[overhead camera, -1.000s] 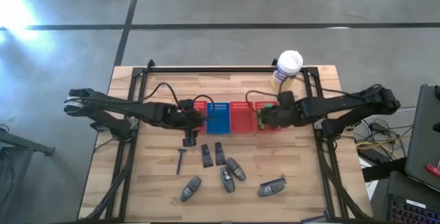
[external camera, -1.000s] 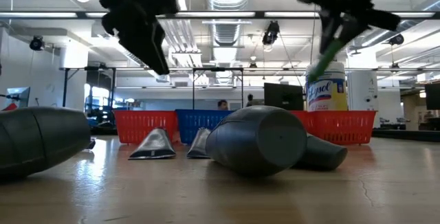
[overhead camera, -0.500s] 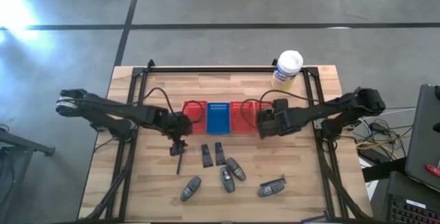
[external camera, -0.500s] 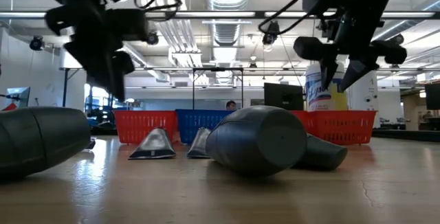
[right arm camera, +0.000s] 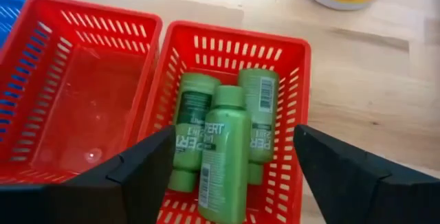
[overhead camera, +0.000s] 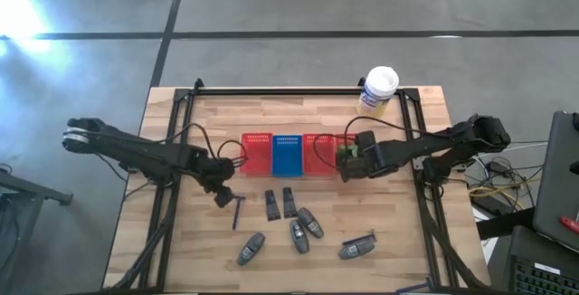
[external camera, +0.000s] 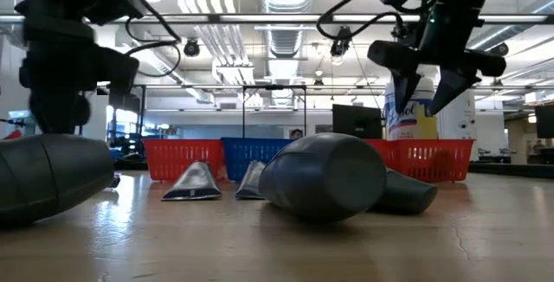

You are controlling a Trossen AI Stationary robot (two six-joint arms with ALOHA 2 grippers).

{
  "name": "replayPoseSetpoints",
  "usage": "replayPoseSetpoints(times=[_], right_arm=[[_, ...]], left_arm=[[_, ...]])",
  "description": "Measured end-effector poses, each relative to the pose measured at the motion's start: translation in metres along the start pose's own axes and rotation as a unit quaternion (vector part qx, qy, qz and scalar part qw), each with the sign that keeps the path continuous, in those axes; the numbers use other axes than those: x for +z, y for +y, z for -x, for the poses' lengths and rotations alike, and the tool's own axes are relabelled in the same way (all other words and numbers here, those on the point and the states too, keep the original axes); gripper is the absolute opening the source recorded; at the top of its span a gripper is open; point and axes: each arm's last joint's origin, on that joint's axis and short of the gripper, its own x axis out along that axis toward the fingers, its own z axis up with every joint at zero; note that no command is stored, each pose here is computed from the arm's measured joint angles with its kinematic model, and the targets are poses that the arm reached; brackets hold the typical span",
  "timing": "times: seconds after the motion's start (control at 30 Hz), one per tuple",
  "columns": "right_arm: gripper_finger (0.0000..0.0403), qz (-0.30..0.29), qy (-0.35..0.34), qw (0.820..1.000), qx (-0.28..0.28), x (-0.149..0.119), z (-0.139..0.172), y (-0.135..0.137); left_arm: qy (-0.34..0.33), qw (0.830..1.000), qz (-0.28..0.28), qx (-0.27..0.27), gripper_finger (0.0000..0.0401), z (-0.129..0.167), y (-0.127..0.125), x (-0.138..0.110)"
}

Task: Pick & Place Travel size toiletries
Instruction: Put the blue razor into the middle red basket

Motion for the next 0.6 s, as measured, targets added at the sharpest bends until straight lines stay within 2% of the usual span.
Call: replayPoseSetpoints(times=[0.07, 0.17, 0.3, 0.47, 0.6], right_arm=[[0.0307, -0.009, 0.0, 1.0, 0.004, 0.001, 0.002, 0.0], [0.032, -0.02, 0.002, 1.0, 0.007, 0.002, 0.004, -0.001], [0.0335, -0.024, 0.002, 1.0, 0.007, 0.002, 0.004, -0.001], [0.035, -0.014, 0.003, 1.0, 0.006, 0.002, 0.004, -0.001], [0.0354, -0.003, 0.006, 1.0, 0.007, 0.003, 0.004, -0.002]], left_arm=[[-0.006, 0.998, 0.057, 0.01, 0.0234, -0.002, -0.005, -0.002], [-0.048, 0.994, 0.097, 0.029, 0.0234, -0.002, -0.021, -0.003], [-0.087, 0.985, 0.124, 0.082, 0.0234, -0.005, -0.039, -0.002], [-0.075, 0.98, 0.135, 0.128, 0.0234, -0.021, -0.055, -0.002], [-0.065, 0.978, 0.139, 0.144, 0.0234, -0.035, -0.067, -0.002]])
